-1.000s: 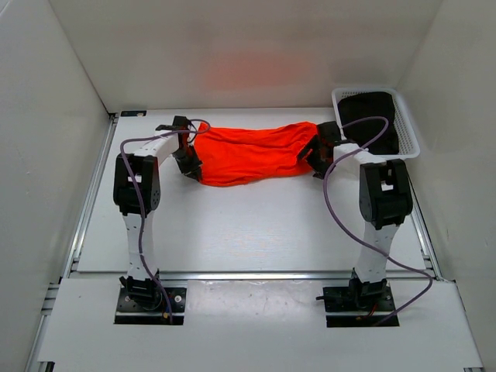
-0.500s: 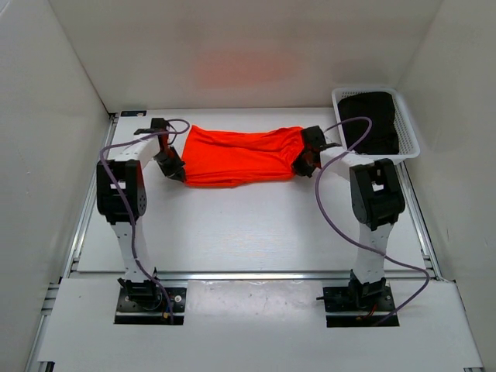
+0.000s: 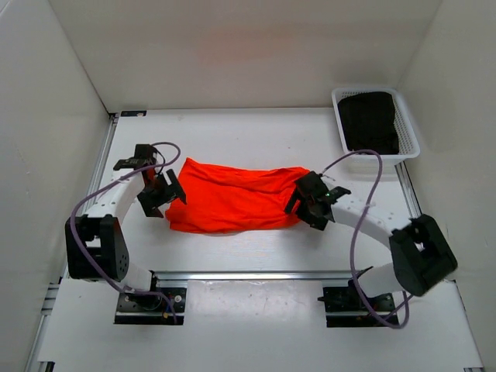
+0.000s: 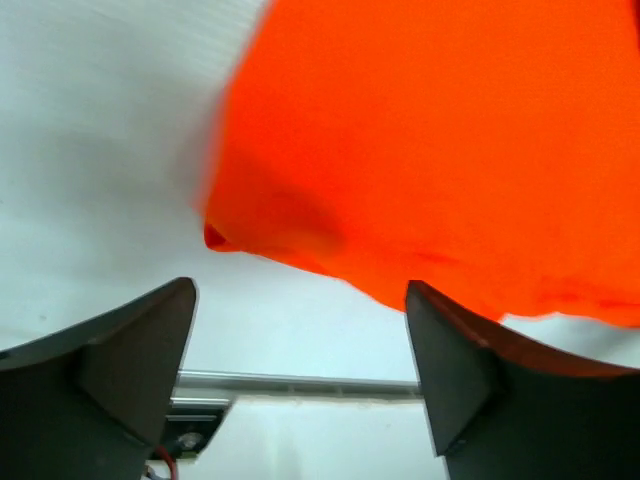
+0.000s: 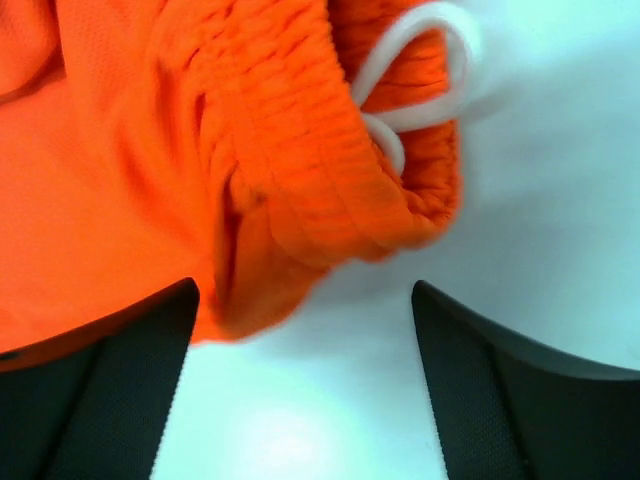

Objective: Fold and stack the shorts
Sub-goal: Fold the shorts

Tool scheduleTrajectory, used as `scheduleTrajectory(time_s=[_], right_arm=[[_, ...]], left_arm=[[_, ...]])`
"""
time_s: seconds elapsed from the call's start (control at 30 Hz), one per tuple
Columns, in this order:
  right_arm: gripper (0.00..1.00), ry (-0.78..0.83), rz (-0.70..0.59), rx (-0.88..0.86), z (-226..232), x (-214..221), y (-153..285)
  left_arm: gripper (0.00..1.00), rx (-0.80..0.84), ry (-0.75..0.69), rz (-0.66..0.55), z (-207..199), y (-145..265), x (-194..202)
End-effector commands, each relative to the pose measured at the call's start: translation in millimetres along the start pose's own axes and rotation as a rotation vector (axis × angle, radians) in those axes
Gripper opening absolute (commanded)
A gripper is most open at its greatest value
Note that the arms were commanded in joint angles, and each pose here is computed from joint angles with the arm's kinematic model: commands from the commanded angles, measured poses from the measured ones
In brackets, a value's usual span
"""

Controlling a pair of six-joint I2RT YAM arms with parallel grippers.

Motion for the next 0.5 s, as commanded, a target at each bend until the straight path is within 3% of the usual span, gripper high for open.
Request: scheduleTrajectory(time_s=[0.0, 0.13, 0.17, 0.2, 0.23, 0.3, 0.33, 0.37, 0.43, 0.47], right_arm=[[0.96, 0.065, -0.058, 0.102, -16.9, 17.4, 34.2], [0.99, 0.139, -0.21, 0.097, -11.7, 12.8, 73.0], [0.95, 0.169, -0.22, 0.081, -7.7, 10.2, 77.7], [0.75, 0.171, -0.255, 0.06, -0.6, 0.2, 87.0], [0.57, 0.176, -0.277, 0.038, 6.7, -6.7, 90.2], [0.07, 0.242, -0.284, 0.052, 15.7, -25.5, 81.6], [0.03, 0.247, -0.31, 0.031, 28.8, -45.5, 89.5], [0.02, 0.278, -0.265, 0.08, 33.1, -58.5, 69.8], [0.2, 0.346, -0.252, 0.087, 46.6, -89.1, 71.6], [0.28, 0.364, -0.209, 0.136, 46.1, -98.6, 51.1]], left_arm=[[1.0, 0.113, -0.089, -0.037, -26.2, 30.8, 2.0], [1.0, 0.126, -0.099, -0.142, -41.8, 63.0, -7.2], [1.0, 0.14, -0.101, -0.156, -45.1, 67.9, -9.8], [1.0, 0.164, -0.129, -0.178, -55.2, 73.0, -15.0], [0.87, 0.175, -0.149, -0.174, -60.0, 73.6, -18.9], [0.6, 0.182, -0.192, -0.168, -81.4, 66.3, -29.7], [0.48, 0.175, -0.202, -0.163, -86.9, 61.3, -35.9], [0.43, 0.165, -0.2, -0.164, -92.6, 56.5, -42.7], [0.54, 0.117, -0.208, -0.156, -105.1, 41.2, -60.0], [0.64, 0.096, -0.215, -0.164, -110.7, 37.4, -63.3]])
Point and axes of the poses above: each gripper's point midway between its finger pads, its own y axis back along the fingers, its own z axis along the line the jaws close on, x = y × z, the point moved 9 cm from there along y, back along the fingers, and after that the axes turned 12 degrees about y, right-handed, at the moved point
